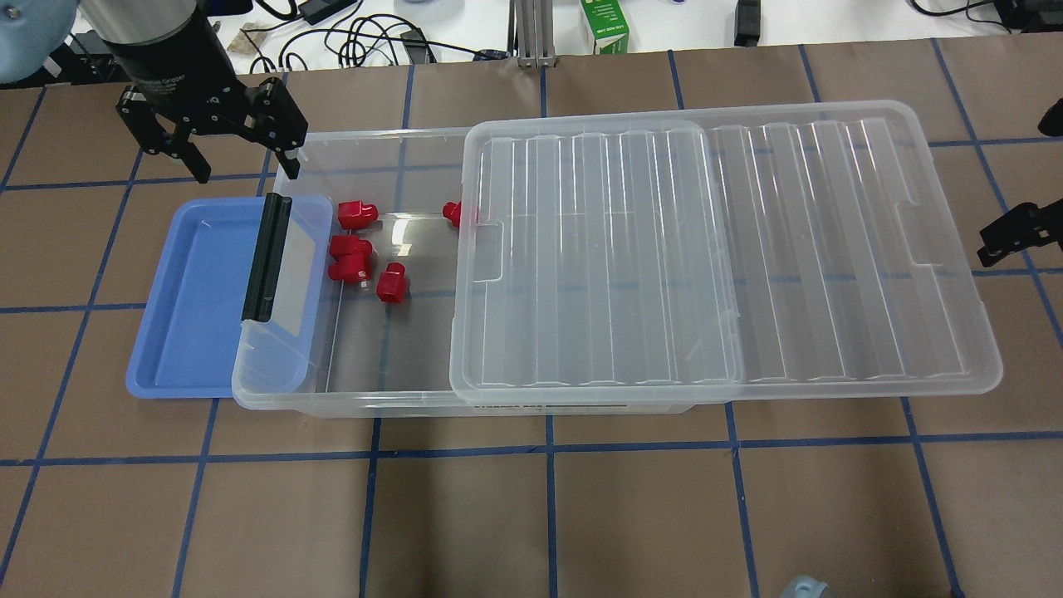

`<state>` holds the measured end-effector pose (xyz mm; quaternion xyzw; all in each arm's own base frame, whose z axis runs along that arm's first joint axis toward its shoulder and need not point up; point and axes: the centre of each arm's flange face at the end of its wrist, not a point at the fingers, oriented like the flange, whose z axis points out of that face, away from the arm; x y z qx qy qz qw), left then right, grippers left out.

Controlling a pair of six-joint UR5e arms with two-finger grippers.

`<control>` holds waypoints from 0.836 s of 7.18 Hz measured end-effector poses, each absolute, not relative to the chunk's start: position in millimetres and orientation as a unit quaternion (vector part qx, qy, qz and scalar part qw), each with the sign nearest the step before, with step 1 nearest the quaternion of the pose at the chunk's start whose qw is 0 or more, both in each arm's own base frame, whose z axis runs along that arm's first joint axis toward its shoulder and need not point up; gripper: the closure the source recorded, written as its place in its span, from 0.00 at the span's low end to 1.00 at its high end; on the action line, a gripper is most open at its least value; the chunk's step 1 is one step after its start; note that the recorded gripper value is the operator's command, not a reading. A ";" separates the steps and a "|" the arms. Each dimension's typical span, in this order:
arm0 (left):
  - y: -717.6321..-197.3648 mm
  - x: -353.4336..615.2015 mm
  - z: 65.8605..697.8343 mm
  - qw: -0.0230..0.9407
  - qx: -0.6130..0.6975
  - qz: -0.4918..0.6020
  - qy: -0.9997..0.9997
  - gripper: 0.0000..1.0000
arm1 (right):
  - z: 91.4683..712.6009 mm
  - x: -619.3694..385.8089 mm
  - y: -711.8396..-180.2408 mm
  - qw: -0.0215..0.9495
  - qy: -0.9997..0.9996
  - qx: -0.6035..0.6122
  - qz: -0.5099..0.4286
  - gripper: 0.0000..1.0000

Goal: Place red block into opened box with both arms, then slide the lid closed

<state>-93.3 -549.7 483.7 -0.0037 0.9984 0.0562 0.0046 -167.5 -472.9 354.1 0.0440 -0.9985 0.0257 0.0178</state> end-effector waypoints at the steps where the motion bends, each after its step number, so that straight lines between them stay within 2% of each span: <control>1: -544.1 -95.1 480.8 0.003 -0.003 0.059 0.998 0.00 | 347.9 -166.6 -472.1 0.017 -0.999 0.043 0.027 0.00; 6: -541.5 -97.2 474.4 0.002 -0.001 0.063 0.998 0.00 | 341.4 -142.4 -480.7 -0.014 -0.999 0.020 0.042 0.00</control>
